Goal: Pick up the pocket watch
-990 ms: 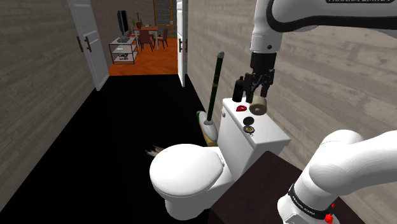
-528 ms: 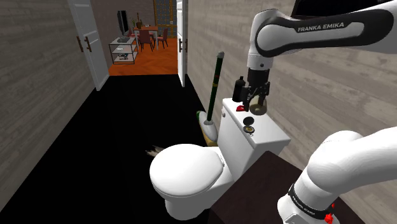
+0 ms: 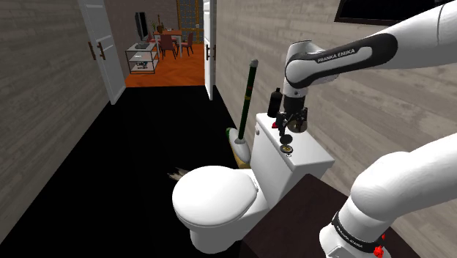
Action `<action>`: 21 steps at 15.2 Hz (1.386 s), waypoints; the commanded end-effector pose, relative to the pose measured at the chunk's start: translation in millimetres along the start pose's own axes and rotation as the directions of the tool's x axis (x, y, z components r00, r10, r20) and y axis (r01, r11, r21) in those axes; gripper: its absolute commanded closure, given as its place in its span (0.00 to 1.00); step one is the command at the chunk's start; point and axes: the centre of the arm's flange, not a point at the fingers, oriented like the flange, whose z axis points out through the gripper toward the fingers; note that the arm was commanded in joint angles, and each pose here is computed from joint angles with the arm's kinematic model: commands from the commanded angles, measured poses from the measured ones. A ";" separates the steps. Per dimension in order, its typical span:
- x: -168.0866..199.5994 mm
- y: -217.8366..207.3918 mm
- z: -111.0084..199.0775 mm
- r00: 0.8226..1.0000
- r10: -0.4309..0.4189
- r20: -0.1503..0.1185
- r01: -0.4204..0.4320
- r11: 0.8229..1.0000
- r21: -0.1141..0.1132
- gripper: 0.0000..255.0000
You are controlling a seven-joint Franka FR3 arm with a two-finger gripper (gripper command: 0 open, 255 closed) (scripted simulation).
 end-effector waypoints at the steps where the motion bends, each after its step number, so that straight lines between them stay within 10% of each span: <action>1: 11.1 14.4 20.7 1.000 0.023 0.002 -0.023 1.000 -0.002 0.00; 21: 76.3 100.4 161.3 0.989 0.147 0.018 -0.147 0.989 -0.012 0.00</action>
